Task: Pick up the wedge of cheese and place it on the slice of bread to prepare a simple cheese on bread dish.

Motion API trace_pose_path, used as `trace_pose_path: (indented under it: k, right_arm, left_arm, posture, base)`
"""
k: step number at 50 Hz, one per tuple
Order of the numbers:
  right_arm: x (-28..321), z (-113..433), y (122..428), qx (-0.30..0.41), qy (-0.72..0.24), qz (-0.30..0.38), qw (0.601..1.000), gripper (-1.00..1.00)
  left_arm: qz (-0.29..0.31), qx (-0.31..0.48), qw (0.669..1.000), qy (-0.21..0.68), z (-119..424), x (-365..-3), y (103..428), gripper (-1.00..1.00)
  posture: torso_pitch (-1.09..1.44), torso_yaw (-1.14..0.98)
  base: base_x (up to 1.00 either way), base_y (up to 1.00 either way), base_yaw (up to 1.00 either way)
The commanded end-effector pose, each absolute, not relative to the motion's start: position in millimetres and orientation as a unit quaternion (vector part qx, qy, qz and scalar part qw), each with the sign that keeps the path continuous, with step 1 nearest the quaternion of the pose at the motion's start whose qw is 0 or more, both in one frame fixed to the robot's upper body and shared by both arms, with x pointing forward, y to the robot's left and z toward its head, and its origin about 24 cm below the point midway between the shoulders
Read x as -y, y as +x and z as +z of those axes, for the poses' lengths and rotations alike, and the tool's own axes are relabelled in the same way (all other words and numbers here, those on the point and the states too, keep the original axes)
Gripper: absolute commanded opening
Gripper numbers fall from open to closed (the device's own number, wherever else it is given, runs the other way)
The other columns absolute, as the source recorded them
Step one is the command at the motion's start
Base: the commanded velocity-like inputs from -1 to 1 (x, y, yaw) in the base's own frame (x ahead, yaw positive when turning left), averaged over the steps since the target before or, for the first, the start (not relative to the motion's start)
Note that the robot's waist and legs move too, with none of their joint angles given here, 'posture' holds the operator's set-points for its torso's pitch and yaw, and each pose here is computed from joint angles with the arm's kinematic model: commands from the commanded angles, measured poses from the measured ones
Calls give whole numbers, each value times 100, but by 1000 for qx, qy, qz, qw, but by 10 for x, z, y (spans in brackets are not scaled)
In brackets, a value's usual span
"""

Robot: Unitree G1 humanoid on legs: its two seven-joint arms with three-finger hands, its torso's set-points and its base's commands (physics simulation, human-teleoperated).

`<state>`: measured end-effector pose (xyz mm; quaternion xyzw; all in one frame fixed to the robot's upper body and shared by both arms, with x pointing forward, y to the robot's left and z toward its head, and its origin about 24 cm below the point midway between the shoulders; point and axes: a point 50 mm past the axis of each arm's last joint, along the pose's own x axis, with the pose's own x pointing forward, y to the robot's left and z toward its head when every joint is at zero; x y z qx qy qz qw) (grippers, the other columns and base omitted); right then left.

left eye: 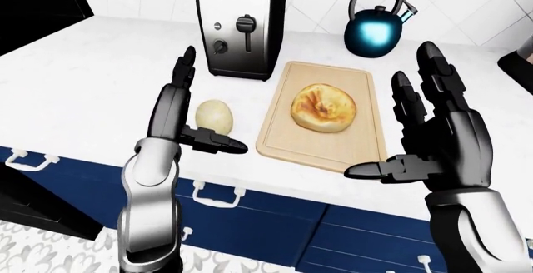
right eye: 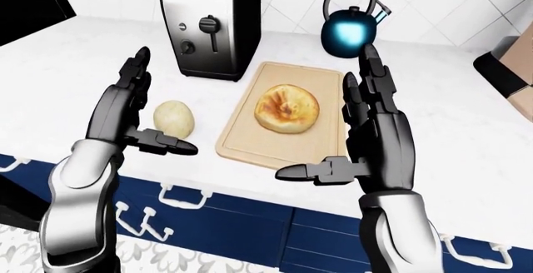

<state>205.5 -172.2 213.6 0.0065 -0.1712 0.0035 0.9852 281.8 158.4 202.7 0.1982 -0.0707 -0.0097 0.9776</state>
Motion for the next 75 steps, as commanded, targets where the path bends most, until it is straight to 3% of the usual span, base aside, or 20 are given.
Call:
trace_pose_path:
  k: [1,12,14,15,20,29,33,36,47,59,67,75]
  right_arm:
    - [1717,2224,2016,205,3,5,979,100]
    - [1726,2256,2015,208,2,4,978,100]
    - [1726,2256,2012,208,3,4,978,100]
    - [1725,2256,2011,208,3,4,978,100]
    - [1720,2260,2008,208,3,4,978,100]
    - [1713,2268,2001,209,2,5,978,100]
    - [1704,2273,2005,209,2,6,978,100]
    - [1717,2291,1992,211,1,5,978,100]
    - [1833,2358,1937,219,-1,-8,976,100]
    - [1861,2408,1924,223,-2,-9,975,100]
    - [1870,2455,1923,222,-6,-6,975,100]
    - [1889,2461,1894,226,-3,-7,974,100]
  left_arm:
    - [-8,108,972,207,2127,-1556,2816,100]
    - [-6,93,975,204,2053,-1578,2947,100]
    - [-7,91,975,204,2027,-1582,2961,87]
    - [-8,90,975,205,2014,-1583,2966,70]
    - [-10,86,975,206,1988,-1586,2981,41]
    - [-16,77,973,215,1892,-1575,2953,25]
    - [-19,92,973,212,2034,-1536,2894,-73]
    - [-21,101,972,211,2135,-1505,2848,-100]
    - [-39,148,965,214,2665,-1336,2757,-100]
    - [-120,199,965,124,3166,-665,2705,-100]
    - [-159,203,956,138,3109,-194,2801,-100]
    - [-190,210,953,106,3165,-21,2920,-100]
  posture:
    - [0,0]
    - [0,0]
    - [0,0]
    - [0,0]
    - [0,0]
    - [0,0]
    - [0,0]
    - [0,0]
    - [0,0]
    - [0,0]
    - [0,0]
    - [0,0]
  base:
    - [0,0,0]
    - [0,0,0]
    - [0,0,0]
    - [0,0,0]
    - [0,0,0]
    - [0,0,0]
    - [0,0,0]
    - [0,0,0]
    - [0,0,0]
    - [0,0,0]
    - [0,0,0]
    - [0,0,0]
